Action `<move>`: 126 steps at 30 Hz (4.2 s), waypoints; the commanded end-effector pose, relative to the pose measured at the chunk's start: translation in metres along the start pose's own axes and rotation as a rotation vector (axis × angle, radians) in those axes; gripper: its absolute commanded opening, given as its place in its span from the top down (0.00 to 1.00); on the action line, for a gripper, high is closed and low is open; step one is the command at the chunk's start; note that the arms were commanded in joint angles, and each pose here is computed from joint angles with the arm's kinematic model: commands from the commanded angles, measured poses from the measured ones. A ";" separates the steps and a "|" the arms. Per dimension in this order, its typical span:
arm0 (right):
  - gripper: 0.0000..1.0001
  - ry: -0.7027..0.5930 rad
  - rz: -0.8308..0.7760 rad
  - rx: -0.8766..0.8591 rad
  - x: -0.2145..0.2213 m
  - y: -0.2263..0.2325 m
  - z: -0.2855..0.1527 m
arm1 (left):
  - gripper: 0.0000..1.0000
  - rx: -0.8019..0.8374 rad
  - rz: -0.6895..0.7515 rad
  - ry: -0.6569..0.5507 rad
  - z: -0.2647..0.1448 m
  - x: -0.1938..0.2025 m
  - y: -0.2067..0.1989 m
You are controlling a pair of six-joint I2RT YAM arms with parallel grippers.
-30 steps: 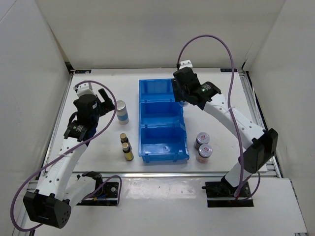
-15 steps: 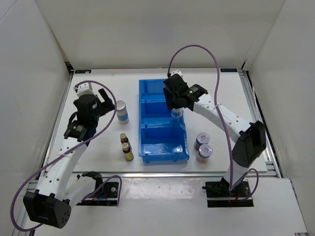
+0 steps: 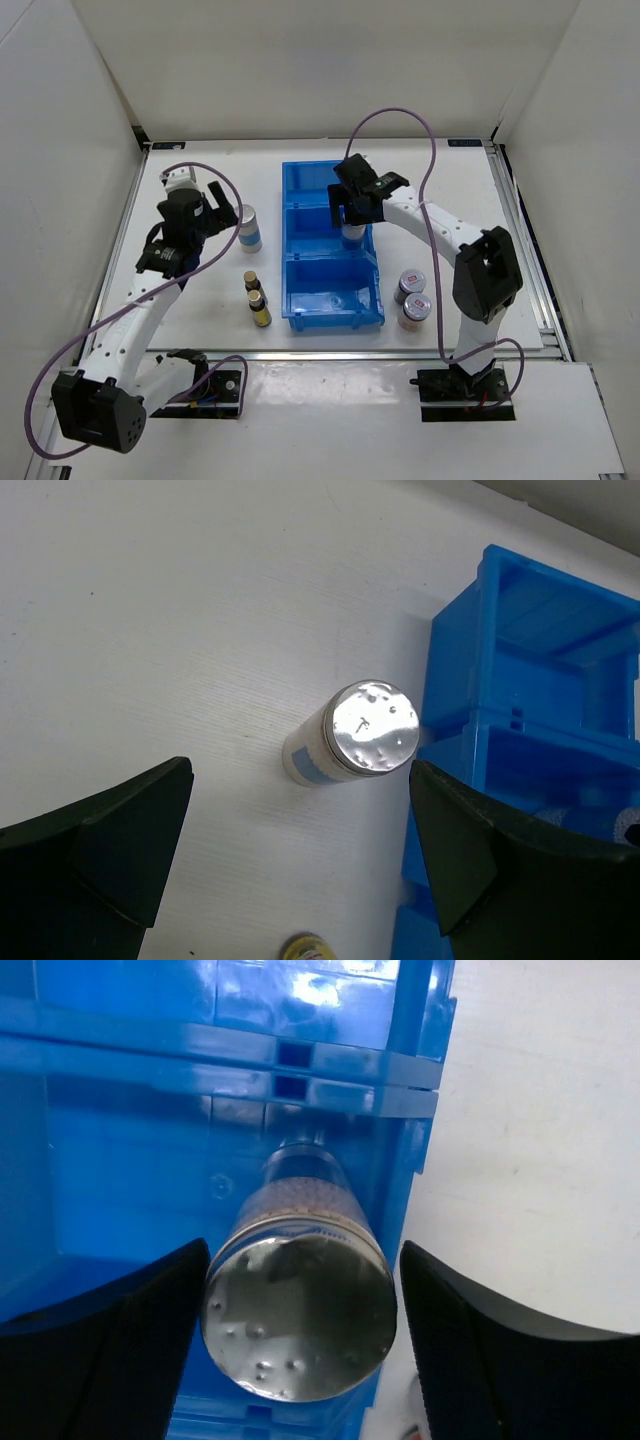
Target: Organize the condiment bottles
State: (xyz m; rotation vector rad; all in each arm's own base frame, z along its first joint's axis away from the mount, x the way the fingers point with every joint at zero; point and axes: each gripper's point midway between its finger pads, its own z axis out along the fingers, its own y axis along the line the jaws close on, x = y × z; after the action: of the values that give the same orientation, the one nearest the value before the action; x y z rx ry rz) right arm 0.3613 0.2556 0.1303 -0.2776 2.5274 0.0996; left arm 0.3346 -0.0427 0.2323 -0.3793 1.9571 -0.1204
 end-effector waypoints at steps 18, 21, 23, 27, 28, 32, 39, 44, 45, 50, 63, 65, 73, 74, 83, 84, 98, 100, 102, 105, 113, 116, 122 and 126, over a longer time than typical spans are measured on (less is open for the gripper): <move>0.00 -0.361 0.015 -0.067 -0.051 -0.038 -0.164 | 0.00 0.199 0.109 0.325 0.049 0.064 -0.047; 0.00 -0.377 0.000 -0.069 -0.047 -0.042 -0.170 | 0.00 0.193 0.111 0.340 0.061 0.063 -0.052; 0.00 -0.378 0.001 -0.059 -0.041 -0.046 -0.169 | 0.00 0.182 0.126 0.371 0.066 0.067 -0.051; 0.00 -0.387 -0.014 -0.059 -0.034 -0.051 -0.175 | 0.00 0.090 0.153 0.386 0.076 0.067 -0.042; 0.00 -0.372 -0.019 -0.054 -0.030 -0.052 -0.170 | 0.00 0.093 0.151 0.377 0.076 0.063 -0.043; 0.00 -0.378 -0.016 -0.046 -0.026 -0.056 -0.171 | 0.16 0.063 0.168 0.379 0.080 0.060 -0.040; 0.00 -0.395 -0.027 -0.023 -0.020 -0.065 -0.179 | 0.71 0.040 0.189 0.381 0.078 0.052 -0.045; 0.00 -0.403 -0.020 0.013 -0.010 -0.081 -0.198 | 0.77 0.044 0.219 0.201 0.039 -0.012 -0.077; 0.00 -0.419 -0.014 0.008 -0.008 -0.085 -0.207 | 0.81 0.086 0.223 0.178 0.029 -0.018 -0.093; 0.00 -0.414 0.027 0.059 0.020 -0.110 -0.228 | 0.89 0.285 0.224 0.107 -0.018 -0.050 -0.150; 0.00 -0.335 0.045 0.126 0.065 -0.134 -0.226 | 0.89 0.456 0.292 0.280 -0.021 0.035 -0.230; 0.00 -0.335 0.045 0.126 0.065 -0.134 -0.226 | 0.89 0.450 0.287 0.289 -0.012 0.044 -0.234; 0.00 -0.308 0.034 0.125 0.068 -0.132 -0.219 | 0.76 0.383 0.284 0.377 0.026 0.093 -0.237; 0.00 -0.308 0.034 0.125 0.068 -0.132 -0.219 | 0.64 0.371 0.283 0.382 0.031 0.095 -0.234; 0.00 -0.298 0.030 0.119 0.077 -0.134 -0.218 | 0.01 0.290 0.264 0.313 0.030 0.065 -0.222; 0.00 -0.290 0.027 0.122 0.080 -0.134 -0.216 | 0.01 0.265 0.283 0.301 0.024 0.055 -0.214; 0.00 -0.251 0.022 0.084 0.094 -0.127 -0.203 | 0.01 0.270 0.218 0.322 -0.102 0.027 -0.087; 0.00 -0.234 0.046 0.074 0.105 -0.126 -0.198 | 0.01 0.245 0.211 0.420 -0.108 0.054 -0.074; 0.00 -0.232 0.045 0.064 0.108 -0.126 -0.197 | 0.01 0.217 0.206 0.457 -0.109 0.070 -0.063; 0.00 -0.246 0.050 0.048 0.106 -0.124 -0.202 | 0.01 0.187 0.214 0.499 -0.111 0.086 -0.052; 0.00 -0.162 0.039 0.081 0.113 -0.121 -0.183 | 0.01 0.114 0.222 0.616 -0.100 0.116 -0.038; 0.00 -0.139 0.038 0.112 0.116 -0.124 -0.175 | 0.02 0.093 0.216 0.637 -0.096 0.121 -0.034; 0.00 -0.128 0.032 0.136 0.115 -0.126 -0.171 | 0.08 0.061 0.228 0.688 -0.087 0.134 -0.031; 0.00 -0.130 0.048 0.158 0.117 -0.129 -0.170 | 0.21 0.059 0.232 0.700 -0.081 0.139 -0.031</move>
State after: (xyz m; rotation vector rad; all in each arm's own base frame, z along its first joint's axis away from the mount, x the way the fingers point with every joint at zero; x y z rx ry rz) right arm 0.2000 0.0915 0.2027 -0.1881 2.4126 -0.0294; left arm 0.2163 -0.1203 0.1523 -0.0615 2.6685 -0.1400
